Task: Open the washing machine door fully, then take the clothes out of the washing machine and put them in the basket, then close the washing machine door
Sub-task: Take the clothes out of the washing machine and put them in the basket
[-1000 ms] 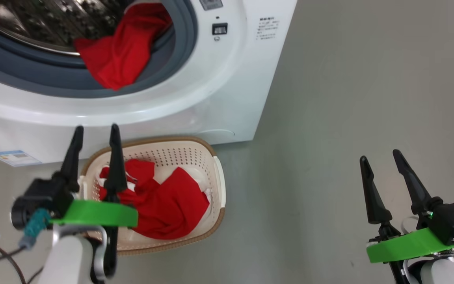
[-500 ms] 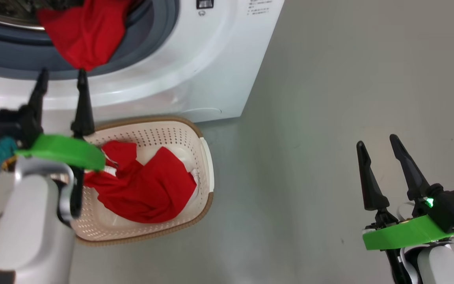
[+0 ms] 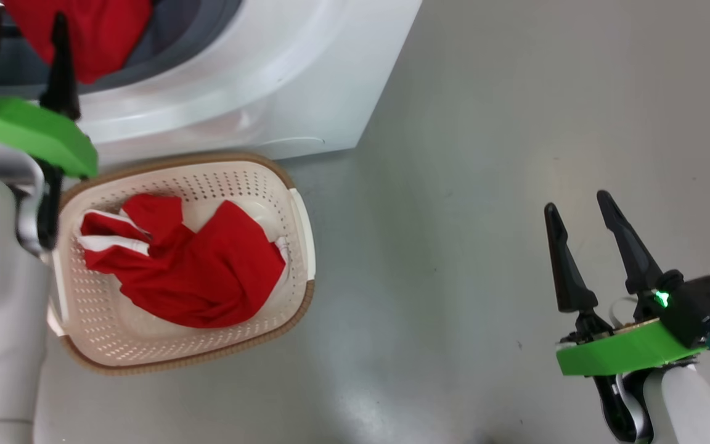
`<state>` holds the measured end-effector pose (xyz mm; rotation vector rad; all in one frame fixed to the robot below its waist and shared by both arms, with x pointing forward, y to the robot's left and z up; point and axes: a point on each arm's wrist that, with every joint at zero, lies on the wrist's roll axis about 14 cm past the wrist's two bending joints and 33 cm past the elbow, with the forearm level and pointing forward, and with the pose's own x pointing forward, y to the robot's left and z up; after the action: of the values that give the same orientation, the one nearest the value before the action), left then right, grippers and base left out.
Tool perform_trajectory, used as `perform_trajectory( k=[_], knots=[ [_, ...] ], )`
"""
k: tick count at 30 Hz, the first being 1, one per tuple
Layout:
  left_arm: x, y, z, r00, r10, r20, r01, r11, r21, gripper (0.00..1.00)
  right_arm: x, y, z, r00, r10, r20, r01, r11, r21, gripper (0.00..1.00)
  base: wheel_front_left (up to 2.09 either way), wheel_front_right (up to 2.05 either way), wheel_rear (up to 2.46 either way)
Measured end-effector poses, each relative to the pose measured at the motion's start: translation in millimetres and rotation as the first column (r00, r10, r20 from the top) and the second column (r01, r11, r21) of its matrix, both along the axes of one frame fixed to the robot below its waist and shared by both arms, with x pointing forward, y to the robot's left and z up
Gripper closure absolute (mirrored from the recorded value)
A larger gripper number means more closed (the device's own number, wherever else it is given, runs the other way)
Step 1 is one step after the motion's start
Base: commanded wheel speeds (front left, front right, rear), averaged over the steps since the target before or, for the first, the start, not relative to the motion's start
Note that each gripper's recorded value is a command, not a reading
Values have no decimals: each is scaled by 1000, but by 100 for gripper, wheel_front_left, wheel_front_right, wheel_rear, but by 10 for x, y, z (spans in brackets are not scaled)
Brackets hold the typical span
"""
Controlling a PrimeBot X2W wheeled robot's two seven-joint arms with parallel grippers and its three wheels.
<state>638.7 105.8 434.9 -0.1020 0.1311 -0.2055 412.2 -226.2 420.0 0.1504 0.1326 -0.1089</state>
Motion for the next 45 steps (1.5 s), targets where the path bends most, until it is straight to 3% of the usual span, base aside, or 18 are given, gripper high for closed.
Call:
perform_trajectory(
  k=[15,31,40,41,42,43,44,45],
  knots=[
    [516,-243,-254,972,-76,-224,96,992,81,0,21,-53,-109,999,-8,-35,7,1000,-15,0,0,0,0],
    [490,-309,-639,886,-87,-454,179,970,164,0,-29,-101,-70,999,-16,-38,14,999,-42,0,0,0,0],
    [437,-342,-717,867,-86,-492,195,965,174,0,-70,-122,-17,999,-22,-31,21,999,-47,0,0,0,0],
    [437,-342,-717,867,-86,-492,195,965,174,4,-70,-122,-17,999,-22,-31,21,999,-47,0,0,0,0],
    [431,-341,-730,865,-86,-495,197,965,176,53,-71,-124,-17,999,-23,-31,21,999,-47,0,0,0,0],
    [428,-340,-738,863,-85,-497,197,964,177,80,-72,-126,-17,999,-23,-31,22,999,-47,0,0,0,0],
    [425,-338,-745,862,-85,-500,198,964,177,100,-73,-126,-17,999,-24,-31,22,999,-47,0,0,0,0],
    [417,-335,-758,857,-83,-509,200,963,180,100,-73,-126,-17,999,-24,-31,22,999,-46,0,0,0,0]
  ],
)
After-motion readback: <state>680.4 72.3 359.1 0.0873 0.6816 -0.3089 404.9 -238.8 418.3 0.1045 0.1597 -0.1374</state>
